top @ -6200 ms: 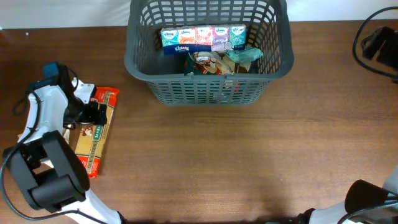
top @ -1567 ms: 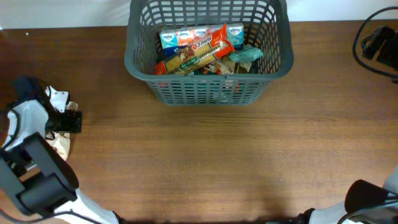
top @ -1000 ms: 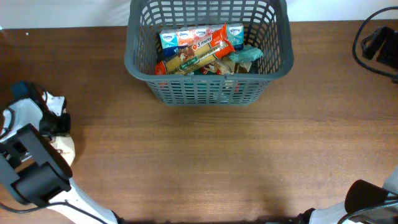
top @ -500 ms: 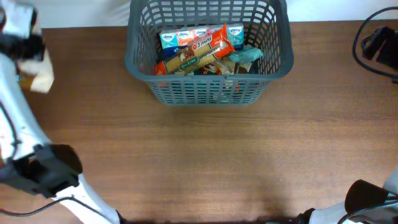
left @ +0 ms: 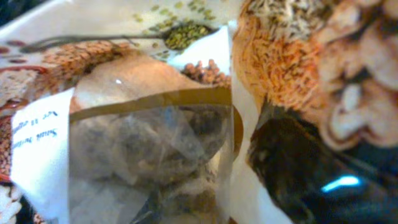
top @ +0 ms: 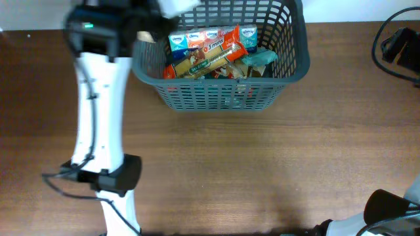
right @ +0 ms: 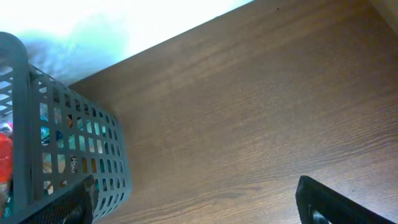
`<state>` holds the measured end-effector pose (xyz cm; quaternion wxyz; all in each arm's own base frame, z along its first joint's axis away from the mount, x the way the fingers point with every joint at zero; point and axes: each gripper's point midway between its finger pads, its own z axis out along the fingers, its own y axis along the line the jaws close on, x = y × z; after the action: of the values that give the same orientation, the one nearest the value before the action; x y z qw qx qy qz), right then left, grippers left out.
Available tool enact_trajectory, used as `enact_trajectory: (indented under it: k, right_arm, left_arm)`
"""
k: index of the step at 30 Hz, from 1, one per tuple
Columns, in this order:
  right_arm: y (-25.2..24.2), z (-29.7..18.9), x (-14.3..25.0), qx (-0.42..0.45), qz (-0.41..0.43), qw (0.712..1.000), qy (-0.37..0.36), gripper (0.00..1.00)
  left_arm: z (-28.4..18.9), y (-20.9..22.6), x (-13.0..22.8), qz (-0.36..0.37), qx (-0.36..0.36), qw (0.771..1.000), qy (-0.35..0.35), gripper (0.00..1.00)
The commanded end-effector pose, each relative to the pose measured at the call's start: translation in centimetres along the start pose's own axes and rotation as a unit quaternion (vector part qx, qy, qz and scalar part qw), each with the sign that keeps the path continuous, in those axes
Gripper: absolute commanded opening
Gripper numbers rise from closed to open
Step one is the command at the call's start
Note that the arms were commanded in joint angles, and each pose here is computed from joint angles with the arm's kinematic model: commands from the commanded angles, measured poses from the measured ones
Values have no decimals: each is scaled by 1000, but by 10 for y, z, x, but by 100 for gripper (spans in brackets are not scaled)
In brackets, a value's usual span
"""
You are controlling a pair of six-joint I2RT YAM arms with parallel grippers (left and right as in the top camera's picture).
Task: Pack container
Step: 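Place the wrappers into the basket and release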
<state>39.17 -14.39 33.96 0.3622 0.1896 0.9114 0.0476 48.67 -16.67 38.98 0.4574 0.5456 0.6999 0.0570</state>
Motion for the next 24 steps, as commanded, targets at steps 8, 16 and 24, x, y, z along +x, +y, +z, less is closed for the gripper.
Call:
enact_trajectory:
  k: [8, 16, 24]
  right_arm:
    - [1, 0, 2, -4, 2, 1000, 2, 99]
    - [1, 0, 2, -4, 2, 1000, 2, 99]
    - [1, 0, 2, -4, 2, 1000, 2, 99]
  left_arm:
    - [136, -86, 37, 61, 138, 987, 60, 2]
    - [148, -119, 36, 90, 190, 976, 58, 99]
    - [105, -76, 26, -11, 93, 990, 101, 99]
